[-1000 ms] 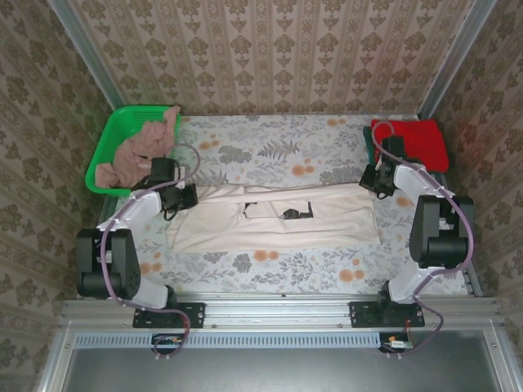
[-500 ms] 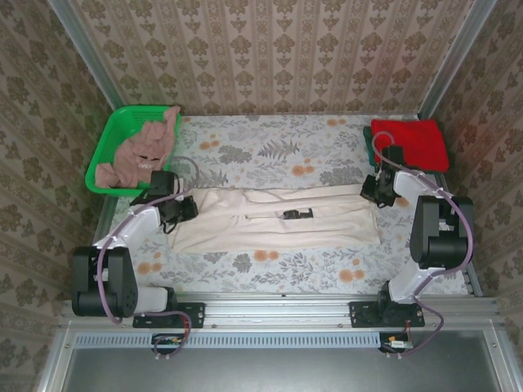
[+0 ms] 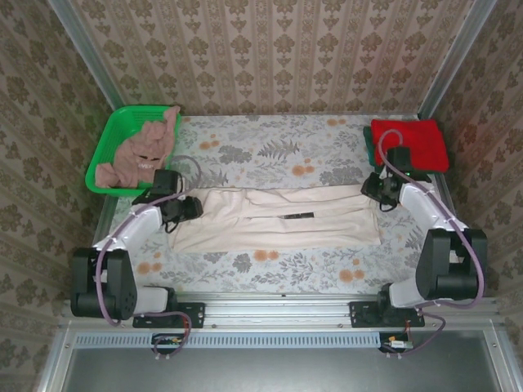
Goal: Fold and stack the t-shirts
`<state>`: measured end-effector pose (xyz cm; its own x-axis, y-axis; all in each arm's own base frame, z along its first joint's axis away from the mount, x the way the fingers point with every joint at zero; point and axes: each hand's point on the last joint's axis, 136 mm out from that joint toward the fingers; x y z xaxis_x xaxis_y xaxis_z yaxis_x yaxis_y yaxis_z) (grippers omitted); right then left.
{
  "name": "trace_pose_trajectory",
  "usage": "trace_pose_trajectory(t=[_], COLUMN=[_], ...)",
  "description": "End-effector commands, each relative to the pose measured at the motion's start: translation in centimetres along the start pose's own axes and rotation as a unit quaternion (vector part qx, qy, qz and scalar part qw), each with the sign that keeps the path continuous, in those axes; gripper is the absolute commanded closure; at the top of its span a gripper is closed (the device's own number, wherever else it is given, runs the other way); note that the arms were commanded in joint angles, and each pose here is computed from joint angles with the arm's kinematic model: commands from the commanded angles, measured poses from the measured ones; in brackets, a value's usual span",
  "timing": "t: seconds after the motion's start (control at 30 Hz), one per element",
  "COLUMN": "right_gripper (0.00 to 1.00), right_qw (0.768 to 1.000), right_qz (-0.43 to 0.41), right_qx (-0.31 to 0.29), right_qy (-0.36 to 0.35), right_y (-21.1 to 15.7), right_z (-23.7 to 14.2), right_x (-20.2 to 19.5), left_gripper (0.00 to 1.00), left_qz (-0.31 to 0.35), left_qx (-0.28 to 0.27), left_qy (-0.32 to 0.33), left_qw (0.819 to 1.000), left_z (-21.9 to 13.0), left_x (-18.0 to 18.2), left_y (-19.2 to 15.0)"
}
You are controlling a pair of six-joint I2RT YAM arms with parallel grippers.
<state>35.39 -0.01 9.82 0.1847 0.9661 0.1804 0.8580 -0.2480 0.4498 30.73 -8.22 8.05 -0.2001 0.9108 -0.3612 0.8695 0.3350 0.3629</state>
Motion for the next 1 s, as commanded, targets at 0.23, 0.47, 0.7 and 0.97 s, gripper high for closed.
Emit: trace_pose_trajectory(t=[0.23, 0.47, 0.7, 0.97], right_gripper=[0.76, 0.74, 0.75, 0.76], right_qw=[0.991, 0.988, 0.982, 0.984], right_qz=[-0.055, -0.085, -0.098, -0.101], right_qx=[0.107, 0.117, 0.137, 0.127], right_qy=[-0.052, -0.055, -0.090, -0.073], right_y=[-1.6, -4.9, -7.6, -7.2], right_z=[6.8, 5.2, 5.0, 4.4], right_x=[2.9, 3.8, 1.9, 2.7], left_gripper=[0.47, 0.53, 0.60, 0.41], left_qz=[0.042, 0.007, -0.020, -0.007], left_qx=[0.045, 0.059, 0.024, 0.013], left_qy=[0.004, 0.023, 0.019, 0.005], left_qw=[0.998, 0.998, 0.999, 1.000], left_z=[3.6, 3.9, 1.0, 0.0], left_x=[-1.2, 1.1, 2.3, 1.2], left_y=[-1.6, -2.2, -1.0, -0.2])
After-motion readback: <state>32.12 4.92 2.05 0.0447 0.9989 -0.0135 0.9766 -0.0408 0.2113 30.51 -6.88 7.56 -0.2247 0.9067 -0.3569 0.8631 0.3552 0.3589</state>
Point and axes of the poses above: each hand's point on the last joint's axis, 136 mm out from that joint toward the fingers, its own z axis out along the fingers, its own x axis along the line the jaws close on, y = z × x, and after that the axes turned 12 degrees about -z, right-handed
